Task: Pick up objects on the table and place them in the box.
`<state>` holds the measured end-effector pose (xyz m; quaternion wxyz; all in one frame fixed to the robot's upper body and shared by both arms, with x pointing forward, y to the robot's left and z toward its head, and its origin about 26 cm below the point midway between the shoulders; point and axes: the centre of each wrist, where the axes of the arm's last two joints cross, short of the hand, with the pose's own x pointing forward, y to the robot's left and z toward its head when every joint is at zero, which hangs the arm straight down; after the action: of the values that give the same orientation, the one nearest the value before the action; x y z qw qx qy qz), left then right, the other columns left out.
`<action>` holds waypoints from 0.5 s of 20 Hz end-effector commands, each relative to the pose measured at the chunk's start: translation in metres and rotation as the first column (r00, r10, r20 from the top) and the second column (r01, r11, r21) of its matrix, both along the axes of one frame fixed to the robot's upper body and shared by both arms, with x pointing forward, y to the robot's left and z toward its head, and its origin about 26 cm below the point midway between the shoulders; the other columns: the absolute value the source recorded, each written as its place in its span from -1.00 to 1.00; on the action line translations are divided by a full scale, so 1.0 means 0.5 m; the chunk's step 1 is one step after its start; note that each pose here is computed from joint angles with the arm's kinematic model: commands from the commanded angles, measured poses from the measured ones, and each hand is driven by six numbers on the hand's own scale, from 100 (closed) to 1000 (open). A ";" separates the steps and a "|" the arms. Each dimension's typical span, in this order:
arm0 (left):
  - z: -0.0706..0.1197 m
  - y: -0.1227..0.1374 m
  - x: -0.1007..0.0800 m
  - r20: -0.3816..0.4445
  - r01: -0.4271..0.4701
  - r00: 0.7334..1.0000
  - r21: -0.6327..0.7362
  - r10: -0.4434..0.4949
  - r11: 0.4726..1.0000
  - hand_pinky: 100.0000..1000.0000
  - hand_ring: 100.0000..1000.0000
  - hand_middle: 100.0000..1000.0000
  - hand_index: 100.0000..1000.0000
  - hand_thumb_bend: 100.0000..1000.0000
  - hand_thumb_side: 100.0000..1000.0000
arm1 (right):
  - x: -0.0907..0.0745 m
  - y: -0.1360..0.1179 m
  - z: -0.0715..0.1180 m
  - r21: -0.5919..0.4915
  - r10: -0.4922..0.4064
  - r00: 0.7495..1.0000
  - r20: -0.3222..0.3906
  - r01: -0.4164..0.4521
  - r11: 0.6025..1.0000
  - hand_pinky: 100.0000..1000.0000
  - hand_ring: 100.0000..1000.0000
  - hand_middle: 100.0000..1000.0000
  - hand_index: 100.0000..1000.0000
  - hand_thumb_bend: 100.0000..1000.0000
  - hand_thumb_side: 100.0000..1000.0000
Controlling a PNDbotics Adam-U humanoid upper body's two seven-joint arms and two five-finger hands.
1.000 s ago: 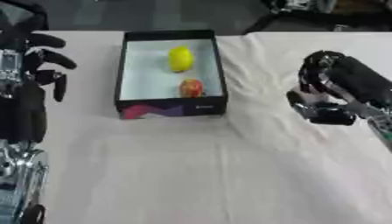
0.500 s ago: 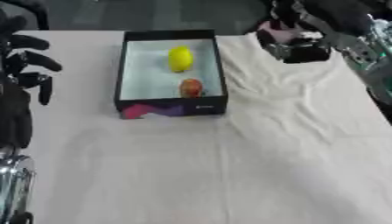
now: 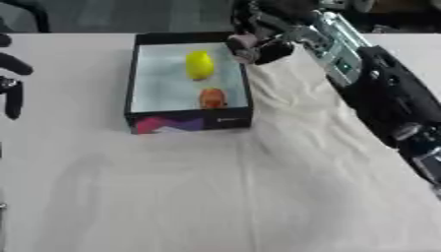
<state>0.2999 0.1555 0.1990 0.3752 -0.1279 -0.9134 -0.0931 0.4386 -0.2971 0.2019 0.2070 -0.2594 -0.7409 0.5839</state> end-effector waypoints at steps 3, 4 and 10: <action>0.019 -0.005 -0.007 0.040 0.021 0.999 -0.006 -0.021 1.000 -1.00 -0.21 0.00 0.56 -1.00 0.54 | 0.007 -0.003 0.008 0.034 0.044 0.999 0.007 -0.044 0.998 0.61 0.48 0.05 0.32 -1.00 -0.78; 0.019 -0.005 -0.007 0.041 0.021 0.999 -0.005 -0.021 1.000 -1.00 -0.21 0.00 0.56 -1.00 0.54 | 0.007 -0.003 0.008 0.034 0.047 0.999 0.004 -0.047 0.998 0.61 0.48 0.05 0.32 -1.00 -0.78; 0.019 -0.005 -0.007 0.039 0.018 0.999 -0.004 -0.018 1.000 -1.00 -0.21 0.00 0.56 -1.00 0.54 | -0.001 0.009 0.017 0.032 0.089 0.996 -0.002 -0.089 0.995 0.81 0.77 0.86 0.95 -1.00 -0.27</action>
<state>0.2995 0.1538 0.1999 0.3724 -0.1321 -0.9138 -0.0934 0.4401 -0.2918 0.1948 0.2031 -0.2165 -0.7567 0.5825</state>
